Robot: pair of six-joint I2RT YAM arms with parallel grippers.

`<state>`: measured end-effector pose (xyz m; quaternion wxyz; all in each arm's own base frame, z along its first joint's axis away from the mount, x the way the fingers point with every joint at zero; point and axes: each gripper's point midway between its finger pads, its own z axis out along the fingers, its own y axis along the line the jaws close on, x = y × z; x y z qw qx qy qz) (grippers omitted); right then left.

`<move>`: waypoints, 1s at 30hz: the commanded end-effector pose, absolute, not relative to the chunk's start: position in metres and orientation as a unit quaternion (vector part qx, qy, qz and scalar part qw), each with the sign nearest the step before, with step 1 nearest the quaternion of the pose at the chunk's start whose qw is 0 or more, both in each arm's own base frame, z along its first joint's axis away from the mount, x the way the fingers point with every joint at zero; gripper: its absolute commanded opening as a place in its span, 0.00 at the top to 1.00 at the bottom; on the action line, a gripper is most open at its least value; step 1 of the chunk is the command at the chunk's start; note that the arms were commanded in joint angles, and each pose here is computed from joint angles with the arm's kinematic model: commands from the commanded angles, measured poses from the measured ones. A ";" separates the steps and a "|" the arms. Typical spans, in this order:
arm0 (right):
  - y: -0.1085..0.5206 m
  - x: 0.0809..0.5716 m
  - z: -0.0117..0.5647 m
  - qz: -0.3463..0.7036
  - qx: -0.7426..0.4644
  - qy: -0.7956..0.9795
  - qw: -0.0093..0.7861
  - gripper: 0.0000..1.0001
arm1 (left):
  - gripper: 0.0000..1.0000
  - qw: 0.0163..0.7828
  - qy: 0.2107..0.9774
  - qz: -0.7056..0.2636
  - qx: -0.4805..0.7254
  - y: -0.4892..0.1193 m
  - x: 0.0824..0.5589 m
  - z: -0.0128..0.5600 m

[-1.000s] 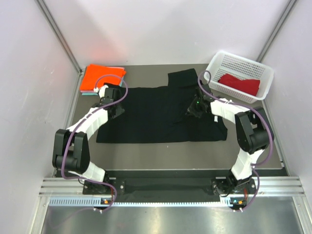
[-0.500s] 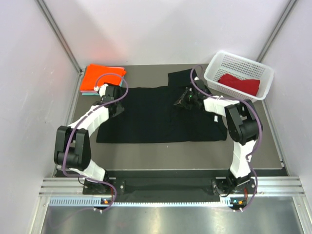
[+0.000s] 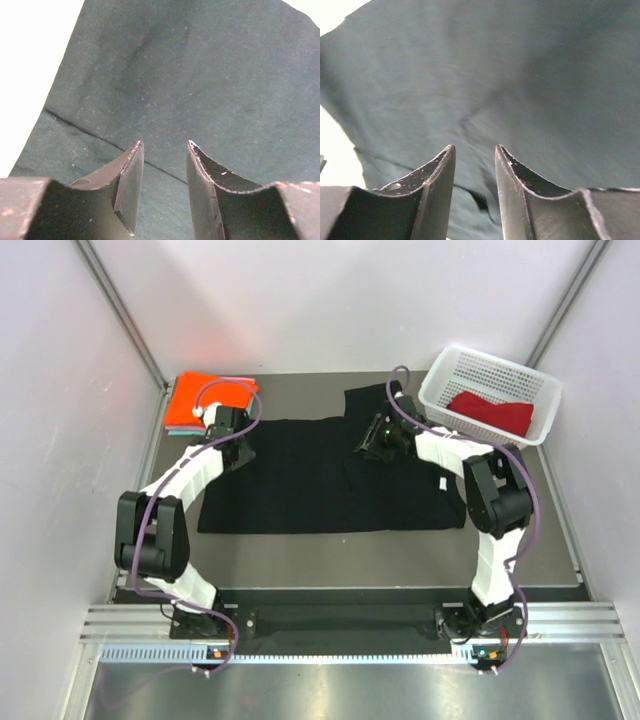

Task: Fold and stack the t-shirts
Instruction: Fold the tshirt

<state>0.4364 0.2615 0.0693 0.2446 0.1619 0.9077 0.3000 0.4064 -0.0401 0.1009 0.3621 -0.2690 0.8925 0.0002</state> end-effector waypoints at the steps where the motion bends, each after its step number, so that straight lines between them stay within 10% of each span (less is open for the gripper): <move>1: 0.202 0.415 0.118 0.181 0.195 0.927 0.263 0.61 | 0.56 0.344 0.897 -0.017 -0.276 -0.043 0.409 0.115; 14: 0.064 0.266 0.076 0.015 0.400 0.896 0.193 0.59 | 0.52 0.235 0.832 -0.026 -0.501 0.013 0.336 0.090; 30: 0.007 0.254 0.027 -0.042 0.412 0.887 0.204 0.62 | 0.54 0.194 0.813 0.105 -0.538 0.053 0.274 0.025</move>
